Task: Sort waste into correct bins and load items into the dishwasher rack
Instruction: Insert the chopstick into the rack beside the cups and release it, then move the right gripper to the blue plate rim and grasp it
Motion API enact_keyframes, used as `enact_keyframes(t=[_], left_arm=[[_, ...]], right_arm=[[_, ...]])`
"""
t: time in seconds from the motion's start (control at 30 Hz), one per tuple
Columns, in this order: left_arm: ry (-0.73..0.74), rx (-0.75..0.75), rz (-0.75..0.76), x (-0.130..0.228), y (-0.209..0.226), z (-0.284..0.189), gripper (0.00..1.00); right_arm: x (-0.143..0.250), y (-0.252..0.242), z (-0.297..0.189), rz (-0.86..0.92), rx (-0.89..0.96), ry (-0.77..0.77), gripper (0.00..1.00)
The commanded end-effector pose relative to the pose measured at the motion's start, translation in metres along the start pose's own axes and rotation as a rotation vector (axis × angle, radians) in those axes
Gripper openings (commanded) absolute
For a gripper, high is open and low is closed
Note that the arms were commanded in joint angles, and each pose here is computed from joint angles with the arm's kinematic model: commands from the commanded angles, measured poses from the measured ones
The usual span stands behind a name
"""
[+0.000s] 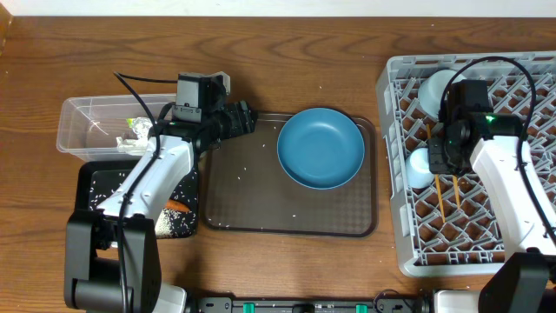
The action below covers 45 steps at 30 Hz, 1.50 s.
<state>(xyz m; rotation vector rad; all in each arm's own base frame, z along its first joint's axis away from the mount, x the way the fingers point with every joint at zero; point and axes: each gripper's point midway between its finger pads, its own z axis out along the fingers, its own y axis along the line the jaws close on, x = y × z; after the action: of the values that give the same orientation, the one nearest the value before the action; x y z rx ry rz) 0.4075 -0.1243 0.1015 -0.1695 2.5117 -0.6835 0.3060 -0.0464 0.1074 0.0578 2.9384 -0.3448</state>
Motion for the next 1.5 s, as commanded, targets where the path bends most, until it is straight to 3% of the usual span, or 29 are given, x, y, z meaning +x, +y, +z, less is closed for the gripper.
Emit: enact_keyframes(t=[0.0,0.33,0.47,0.57,0.87,1.2,1.47], left_arm=[[0.001,-0.007,-0.002,0.002,0.001,0.0,0.69],[0.001,-0.007,-0.002,0.002,0.001,0.0,0.7],[0.001,-0.007,-0.002,0.002,0.001,0.0,0.7],[0.001,-0.007,-0.002,0.002,0.001,0.0,0.69],[0.001,-0.007,-0.002,0.002,0.001,0.0,0.7],[0.001,-0.007,-0.002,0.002,0.001,0.0,0.69],[0.001,-0.007,-0.002,0.002,0.001,0.0,0.69]], right_arm=[[-0.001,0.007,0.0,-0.042,-0.048,0.0,0.01],[-0.003,0.018,-0.001,-0.093,-0.11,-0.011,0.03],[-0.003,0.017,0.0,-0.093,-0.106,-0.012,0.34],[-0.003,0.017,0.0,-0.093,-0.103,-0.012,0.41],[-0.004,0.017,-0.001,-0.091,-0.103,-0.017,0.43],[-0.023,0.022,-0.03,-0.063,-0.163,-0.092,0.36],[-0.047,0.098,-0.104,-0.072,-0.619,-0.266,0.32]])
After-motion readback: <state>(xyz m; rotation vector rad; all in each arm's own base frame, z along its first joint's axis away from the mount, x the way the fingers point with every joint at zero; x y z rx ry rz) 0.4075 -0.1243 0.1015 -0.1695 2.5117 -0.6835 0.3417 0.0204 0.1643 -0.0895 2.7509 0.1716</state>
